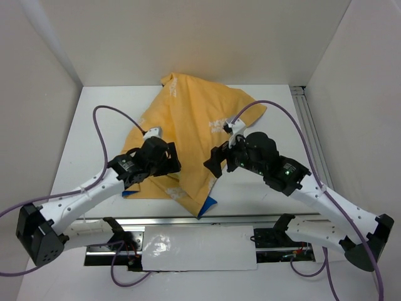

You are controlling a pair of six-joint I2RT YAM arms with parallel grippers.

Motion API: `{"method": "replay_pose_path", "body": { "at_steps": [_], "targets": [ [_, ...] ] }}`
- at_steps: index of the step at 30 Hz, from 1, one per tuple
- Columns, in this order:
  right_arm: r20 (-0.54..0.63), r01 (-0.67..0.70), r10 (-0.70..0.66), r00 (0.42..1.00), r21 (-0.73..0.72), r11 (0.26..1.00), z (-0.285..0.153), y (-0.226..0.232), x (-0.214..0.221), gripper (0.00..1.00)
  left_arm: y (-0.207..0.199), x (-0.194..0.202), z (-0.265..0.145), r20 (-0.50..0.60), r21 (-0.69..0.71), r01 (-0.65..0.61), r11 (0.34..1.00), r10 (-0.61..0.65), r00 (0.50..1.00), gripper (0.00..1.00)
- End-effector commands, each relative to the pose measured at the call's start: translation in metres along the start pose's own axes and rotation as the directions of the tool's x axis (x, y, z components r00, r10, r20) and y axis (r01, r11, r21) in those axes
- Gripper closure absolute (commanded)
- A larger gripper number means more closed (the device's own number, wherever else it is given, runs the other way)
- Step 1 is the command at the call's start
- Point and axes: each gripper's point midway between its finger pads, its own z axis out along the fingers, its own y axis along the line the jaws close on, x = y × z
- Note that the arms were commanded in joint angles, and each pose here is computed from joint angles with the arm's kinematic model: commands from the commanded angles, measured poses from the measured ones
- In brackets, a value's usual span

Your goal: Put the pillow into the pillowcase

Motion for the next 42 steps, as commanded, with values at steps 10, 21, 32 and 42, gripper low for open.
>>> {"method": "replay_pose_path", "body": {
  "at_steps": [10, 21, 32, 42],
  "targets": [
    [0.145, -0.069, 0.002, 0.989, 0.457, 0.887, 0.088, -0.099, -0.053, 0.00, 0.098, 0.010, 0.014, -0.047, -0.334, 0.285, 0.898, -0.318, 0.947, 0.20],
    [-0.112, -0.073, 0.115, 0.987, 0.322, 0.944, 0.274, -0.230, 0.012, 0.04, 0.126, -0.054, 0.054, 0.053, -0.186, 0.371, 0.910, -0.368, 0.928, 0.46],
    [-0.126, -0.287, 0.427, 0.895, 0.569, 0.771, 0.188, -0.293, 0.147, 0.13, 0.119, -0.116, 0.139, -0.025, -0.183, 0.265, 0.947, -0.274, 0.961, 1.00],
    [-0.137, -0.124, 0.278, 0.951, 0.654, 0.746, 0.118, -0.250, 0.092, 0.13, 0.032, -0.190, 0.121, 0.081, 0.036, 0.047, 0.998, -0.049, 0.996, 0.92]
  ]
}}
